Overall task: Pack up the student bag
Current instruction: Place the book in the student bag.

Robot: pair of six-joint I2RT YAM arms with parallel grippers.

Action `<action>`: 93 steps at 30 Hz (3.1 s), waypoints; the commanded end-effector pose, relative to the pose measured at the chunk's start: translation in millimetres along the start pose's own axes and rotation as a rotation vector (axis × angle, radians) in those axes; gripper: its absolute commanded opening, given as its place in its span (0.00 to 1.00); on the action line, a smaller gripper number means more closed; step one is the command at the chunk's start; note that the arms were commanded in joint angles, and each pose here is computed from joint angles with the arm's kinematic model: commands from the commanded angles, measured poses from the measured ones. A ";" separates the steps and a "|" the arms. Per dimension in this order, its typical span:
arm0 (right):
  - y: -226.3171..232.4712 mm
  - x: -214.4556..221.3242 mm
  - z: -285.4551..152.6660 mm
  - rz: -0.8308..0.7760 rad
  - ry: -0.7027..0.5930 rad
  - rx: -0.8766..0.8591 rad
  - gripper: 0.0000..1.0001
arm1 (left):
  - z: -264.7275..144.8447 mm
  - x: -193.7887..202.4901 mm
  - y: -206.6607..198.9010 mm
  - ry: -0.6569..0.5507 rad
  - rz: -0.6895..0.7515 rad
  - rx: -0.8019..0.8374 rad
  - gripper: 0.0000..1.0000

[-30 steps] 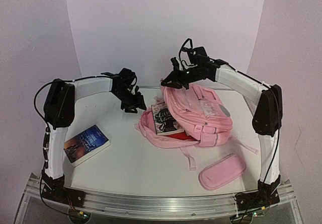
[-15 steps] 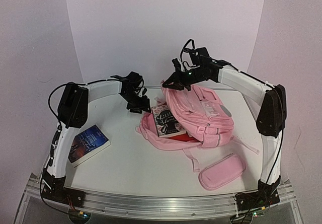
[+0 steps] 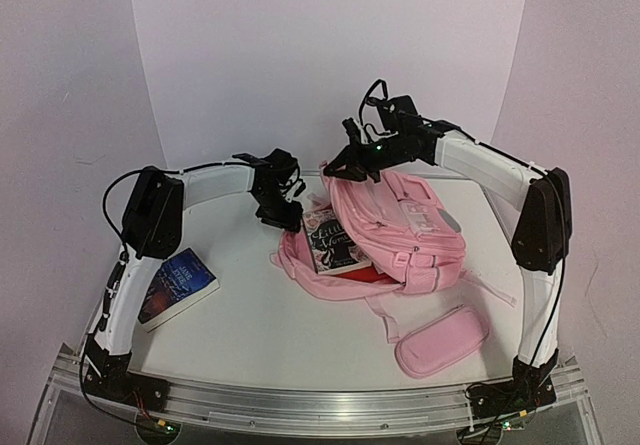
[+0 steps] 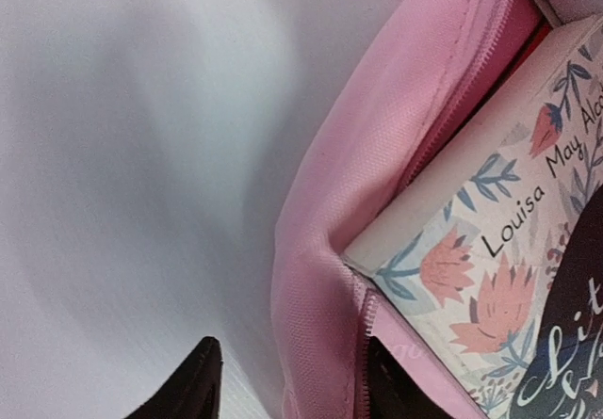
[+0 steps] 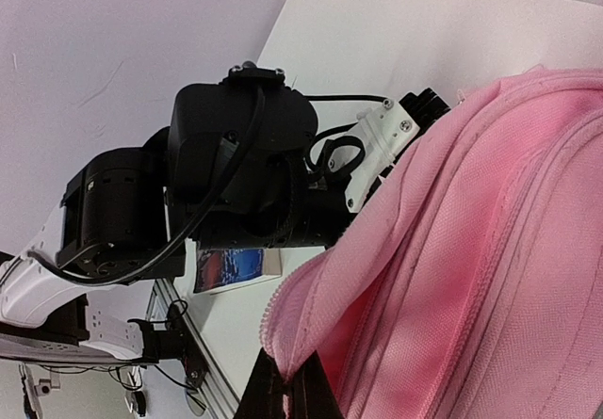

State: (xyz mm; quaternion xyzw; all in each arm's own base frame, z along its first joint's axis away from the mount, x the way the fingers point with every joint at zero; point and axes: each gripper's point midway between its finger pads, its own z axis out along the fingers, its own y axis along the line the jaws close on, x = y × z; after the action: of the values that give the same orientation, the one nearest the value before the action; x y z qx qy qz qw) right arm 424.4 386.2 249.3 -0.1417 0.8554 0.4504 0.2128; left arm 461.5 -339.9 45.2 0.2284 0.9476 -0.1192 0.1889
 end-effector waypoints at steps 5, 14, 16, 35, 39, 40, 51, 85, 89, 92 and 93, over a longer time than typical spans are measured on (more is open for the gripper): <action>36.0 -9.5 -34.9 -0.067 -0.057 -0.074 0.00 | -51.7 -52.9 18.2 -0.244 0.027 -0.128 0.12; 36.4 3.3 -40.8 -0.073 -0.032 -0.078 0.00 | -89.8 -94.0 17.6 -0.397 -0.205 0.006 0.00; 35.8 7.2 -41.9 -0.072 -0.024 -0.078 0.00 | -94.4 -99.9 22.7 -0.423 -0.320 0.083 0.00; 25.3 -12.6 -43.4 -0.089 -0.069 -0.039 0.00 | -132.9 -88.5 16.0 -0.389 -0.448 0.363 0.00; 16.4 -12.9 -37.2 -0.050 -0.058 -0.038 0.00 | -144.8 -64.1 9.8 -0.304 -0.396 0.352 0.30; 15.5 -12.0 -35.7 -0.043 -0.054 -0.039 0.00 | -146.8 -55.4 5.9 -0.290 -0.374 0.359 0.35; 12.8 -7.2 -27.9 -0.002 -0.025 -0.068 0.00 | -169.1 39.3 -64.3 -0.177 0.126 0.504 0.54; -5.1 -3.4 -30.0 0.069 -0.009 -0.070 0.00 | -71.9 117.6 -142.2 0.043 0.817 0.409 0.24; -7.6 -4.3 -28.8 0.071 -0.009 -0.069 0.00 | -94.7 88.7 -147.5 -0.054 0.811 0.373 0.01; -8.9 -5.7 -28.0 0.070 -0.010 -0.069 0.00 | -117.1 64.6 -154.8 -0.134 0.806 0.361 0.00; -9.1 -6.0 -27.6 0.070 -0.010 -0.069 0.00 | -124.0 58.3 -156.9 -0.158 0.804 0.359 0.00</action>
State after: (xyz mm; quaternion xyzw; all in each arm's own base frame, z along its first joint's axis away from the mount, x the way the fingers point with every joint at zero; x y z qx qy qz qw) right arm 414.8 365.2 251.4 -0.1189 0.8492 0.4834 0.1765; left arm 280.4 -400.2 80.5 0.6086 0.7472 -0.2145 0.1590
